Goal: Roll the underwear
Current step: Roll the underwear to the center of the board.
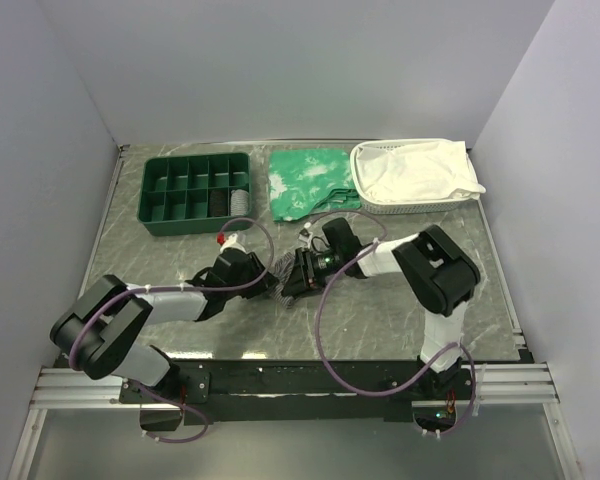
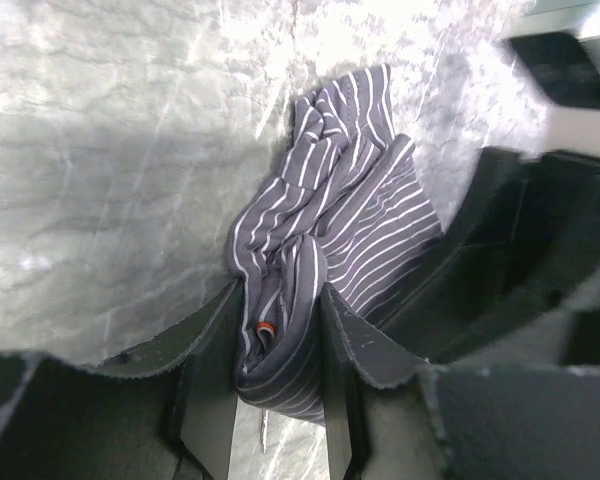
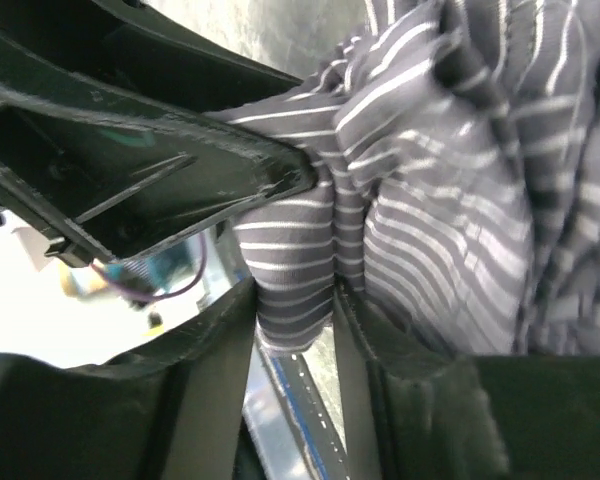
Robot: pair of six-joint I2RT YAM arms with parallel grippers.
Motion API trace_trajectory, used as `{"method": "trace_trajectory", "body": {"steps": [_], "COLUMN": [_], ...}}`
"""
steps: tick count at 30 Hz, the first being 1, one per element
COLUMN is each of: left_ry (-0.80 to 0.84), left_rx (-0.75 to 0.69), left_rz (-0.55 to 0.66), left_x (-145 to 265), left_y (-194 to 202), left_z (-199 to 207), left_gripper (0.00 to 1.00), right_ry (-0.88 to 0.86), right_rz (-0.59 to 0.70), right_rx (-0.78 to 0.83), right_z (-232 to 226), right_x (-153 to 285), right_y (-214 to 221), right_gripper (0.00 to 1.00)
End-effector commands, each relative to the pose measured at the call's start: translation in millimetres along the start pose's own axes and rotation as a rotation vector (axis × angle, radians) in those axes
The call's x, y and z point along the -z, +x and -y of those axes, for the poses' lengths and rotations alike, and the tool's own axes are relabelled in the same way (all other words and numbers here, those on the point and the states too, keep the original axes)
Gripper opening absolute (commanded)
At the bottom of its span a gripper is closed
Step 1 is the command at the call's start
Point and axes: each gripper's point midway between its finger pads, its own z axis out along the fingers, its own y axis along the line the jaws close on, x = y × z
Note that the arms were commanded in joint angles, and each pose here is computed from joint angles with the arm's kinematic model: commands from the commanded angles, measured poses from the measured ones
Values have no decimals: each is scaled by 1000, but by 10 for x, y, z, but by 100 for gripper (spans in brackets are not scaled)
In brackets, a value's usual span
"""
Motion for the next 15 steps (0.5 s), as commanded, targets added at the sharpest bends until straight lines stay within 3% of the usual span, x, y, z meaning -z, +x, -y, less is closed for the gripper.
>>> {"method": "trace_trajectory", "body": {"steps": [1, 10, 15], "left_ry": [-126, -131, -129], "left_rx": [-89, -145, -149], "left_rz": [-88, -145, -168], "left_x": [37, 60, 47], "left_y": [202, 185, 185], "left_z": [-257, -119, -57], "left_gripper": [35, 37, 38], "right_ry": [113, 538, 608], "right_rz": [139, 306, 328], "right_rx": [135, 456, 562], "right_z": [-114, -171, -231], "right_x": [248, 545, 429], "right_y": [-180, -186, -99], "right_gripper": [50, 58, 59]}}
